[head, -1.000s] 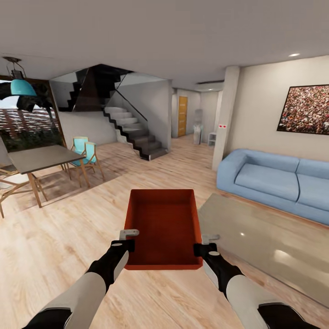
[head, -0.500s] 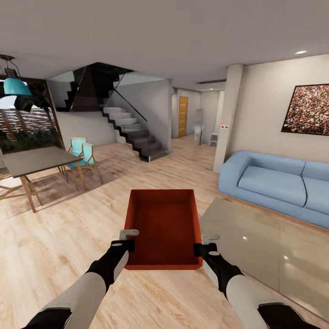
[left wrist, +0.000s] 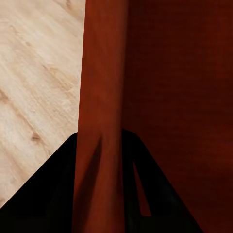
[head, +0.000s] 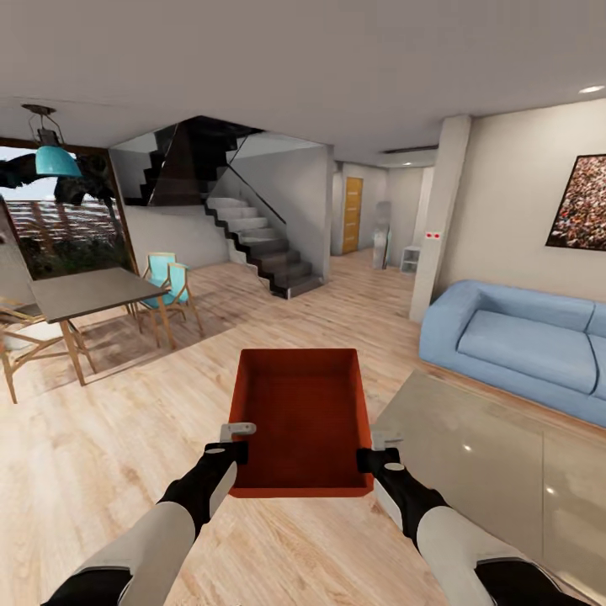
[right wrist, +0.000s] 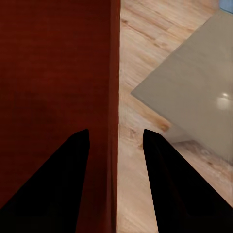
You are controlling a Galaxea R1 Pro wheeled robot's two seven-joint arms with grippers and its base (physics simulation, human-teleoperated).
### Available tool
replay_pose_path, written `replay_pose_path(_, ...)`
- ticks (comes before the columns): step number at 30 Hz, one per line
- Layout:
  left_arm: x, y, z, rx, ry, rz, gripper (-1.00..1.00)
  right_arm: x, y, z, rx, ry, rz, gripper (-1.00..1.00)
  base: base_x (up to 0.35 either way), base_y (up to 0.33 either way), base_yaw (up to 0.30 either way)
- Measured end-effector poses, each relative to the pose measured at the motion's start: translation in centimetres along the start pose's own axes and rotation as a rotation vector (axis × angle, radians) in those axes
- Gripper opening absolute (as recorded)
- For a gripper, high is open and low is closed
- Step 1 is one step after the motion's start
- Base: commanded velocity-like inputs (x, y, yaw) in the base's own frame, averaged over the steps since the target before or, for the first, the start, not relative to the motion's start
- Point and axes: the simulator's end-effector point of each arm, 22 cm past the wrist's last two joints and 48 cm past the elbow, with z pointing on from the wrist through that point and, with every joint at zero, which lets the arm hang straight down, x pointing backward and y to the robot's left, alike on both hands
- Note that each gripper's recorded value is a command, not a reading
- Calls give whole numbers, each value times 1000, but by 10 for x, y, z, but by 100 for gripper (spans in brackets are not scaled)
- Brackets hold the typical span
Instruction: Move the two storage containers from the living room to the garage. In the garage, place one container on the floor and stack the other container on top of it (either order is fine).
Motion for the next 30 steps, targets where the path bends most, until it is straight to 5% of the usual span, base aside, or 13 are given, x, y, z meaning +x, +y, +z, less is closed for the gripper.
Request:
replay_pose_path(23, 2, -1, 1, 2, -3, -8, -100, -2, -1, 0, 1, -4, -9, -100, 0, 0, 267)
replay_pose_path(30, 2, -1, 0, 2, -5, -8, -100, -2, -1, 0, 2, -6, -9, -100, 138, 0, 69)
